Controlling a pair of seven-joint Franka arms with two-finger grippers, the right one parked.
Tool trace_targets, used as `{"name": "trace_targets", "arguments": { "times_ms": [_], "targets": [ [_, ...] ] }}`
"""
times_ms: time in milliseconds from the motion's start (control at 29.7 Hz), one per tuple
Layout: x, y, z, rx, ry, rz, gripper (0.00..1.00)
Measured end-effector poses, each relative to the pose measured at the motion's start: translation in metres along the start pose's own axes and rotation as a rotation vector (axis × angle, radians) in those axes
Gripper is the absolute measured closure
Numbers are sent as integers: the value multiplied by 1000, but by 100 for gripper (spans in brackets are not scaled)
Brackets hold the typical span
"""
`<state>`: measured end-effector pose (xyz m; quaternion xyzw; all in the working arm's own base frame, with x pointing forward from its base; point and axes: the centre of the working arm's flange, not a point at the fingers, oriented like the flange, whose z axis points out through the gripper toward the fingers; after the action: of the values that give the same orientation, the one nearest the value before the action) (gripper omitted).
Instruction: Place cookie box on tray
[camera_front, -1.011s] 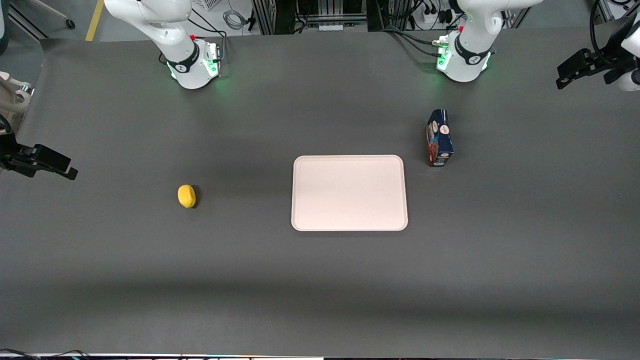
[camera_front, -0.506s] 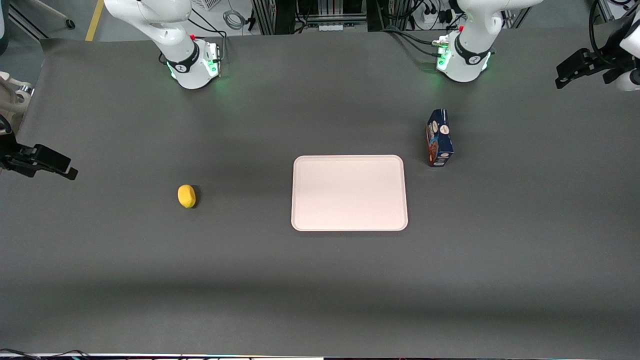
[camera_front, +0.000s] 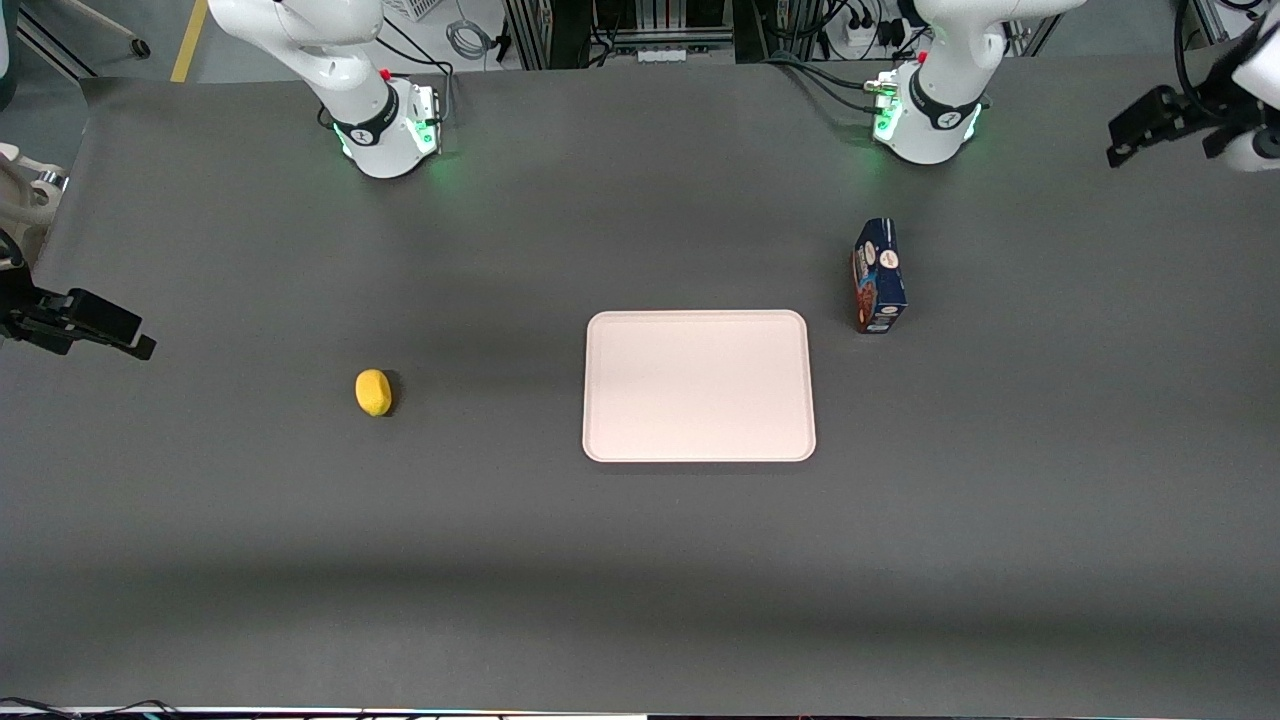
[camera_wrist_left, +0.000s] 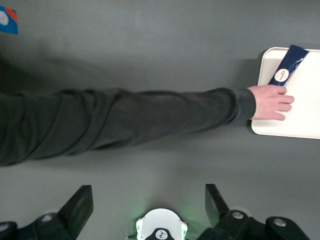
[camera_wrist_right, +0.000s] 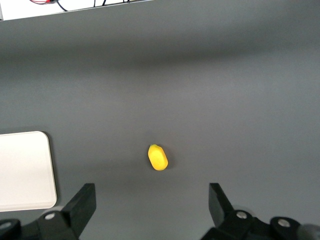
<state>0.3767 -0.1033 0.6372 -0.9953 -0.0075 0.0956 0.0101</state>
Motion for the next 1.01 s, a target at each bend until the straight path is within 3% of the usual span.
{"name": "trace_targets", "arguments": {
  "times_ms": [438,1011],
  "targets": [
    [46,27,190,-40,27,-76,0],
    [81,47,305,-67,72,-111,0]
  ]
}}
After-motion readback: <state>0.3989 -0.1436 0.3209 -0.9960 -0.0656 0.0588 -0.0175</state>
